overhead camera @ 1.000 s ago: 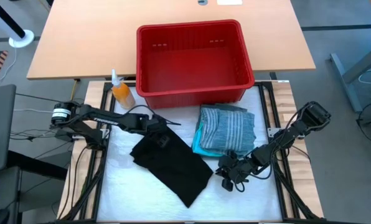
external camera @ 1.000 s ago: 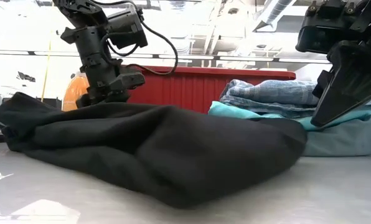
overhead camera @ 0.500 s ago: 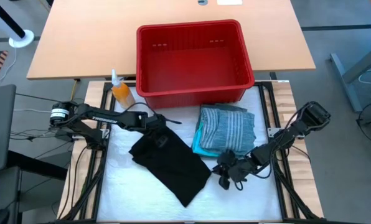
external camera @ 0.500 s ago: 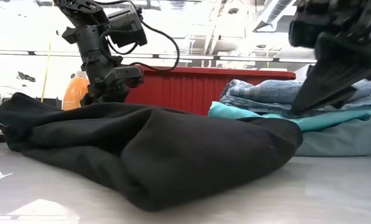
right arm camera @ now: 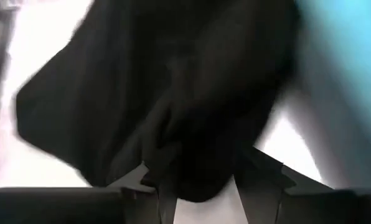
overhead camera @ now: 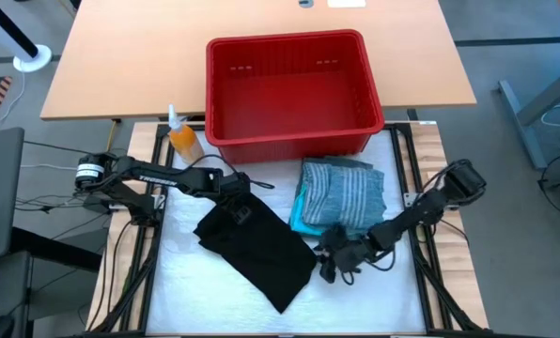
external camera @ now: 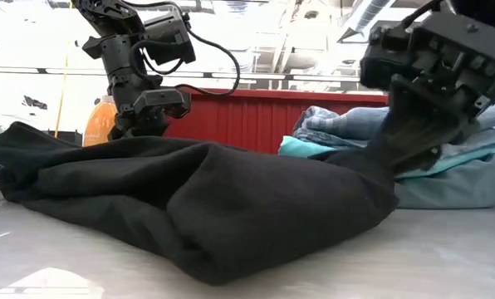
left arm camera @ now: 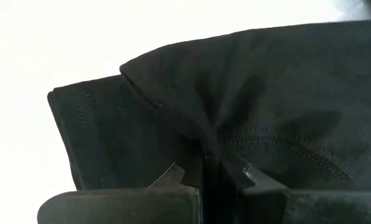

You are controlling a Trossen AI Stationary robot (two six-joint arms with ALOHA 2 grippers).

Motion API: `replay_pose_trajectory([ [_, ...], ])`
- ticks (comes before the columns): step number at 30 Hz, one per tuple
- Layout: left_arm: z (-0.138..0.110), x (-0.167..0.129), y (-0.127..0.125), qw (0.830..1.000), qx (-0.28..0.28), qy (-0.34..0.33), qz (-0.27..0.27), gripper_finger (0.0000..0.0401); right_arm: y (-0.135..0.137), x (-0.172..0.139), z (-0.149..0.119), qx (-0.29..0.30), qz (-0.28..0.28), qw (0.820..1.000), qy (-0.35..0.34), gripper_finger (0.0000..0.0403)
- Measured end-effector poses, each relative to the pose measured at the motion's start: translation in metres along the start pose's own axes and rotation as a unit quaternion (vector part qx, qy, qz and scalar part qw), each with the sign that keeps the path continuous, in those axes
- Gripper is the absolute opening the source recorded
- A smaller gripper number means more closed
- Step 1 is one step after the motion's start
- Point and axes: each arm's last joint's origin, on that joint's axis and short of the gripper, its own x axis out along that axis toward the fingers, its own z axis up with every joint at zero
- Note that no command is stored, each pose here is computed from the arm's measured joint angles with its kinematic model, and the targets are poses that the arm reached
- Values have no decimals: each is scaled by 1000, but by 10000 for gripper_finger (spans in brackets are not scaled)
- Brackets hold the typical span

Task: Fold Laundry from Bin
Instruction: Fold the black shirt

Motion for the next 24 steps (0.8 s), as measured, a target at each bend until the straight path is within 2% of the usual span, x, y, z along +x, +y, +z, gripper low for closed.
replay_pose_trajectory([
  [3, 0, 0, 0, 1000, 0, 1, 0, 0, 0, 8, -5, -3, -4, 1000, 9, 157],
  [5, 0, 0, 0, 1000, -1, 2, 1, 0, 1, 12, -6, -5, -2, 1000, 19, 135],
  [10, -7, 0, 4, 999, 5, 43, 11, 0, 20, 15, -6, -15, 49, 998, 44, 25],
  [11, -9, 0, 3, 999, 6, 49, 12, 0, 24, 14, -6, -20, 60, 997, 51, 17],
  [14, -12, 0, -3, 998, 13, 53, -5, 0, 35, 10, -6, -29, 62, 995, 66, 22],
  [17, -15, -1, -10, 998, 19, 51, -18, 0, 37, 3, -8, -46, 31, 995, 89, 17],
  [24, -15, -1, -12, 999, 12, 31, 6, 7, 40, -11, 5, -77, -18, 996, 36, 14],
])
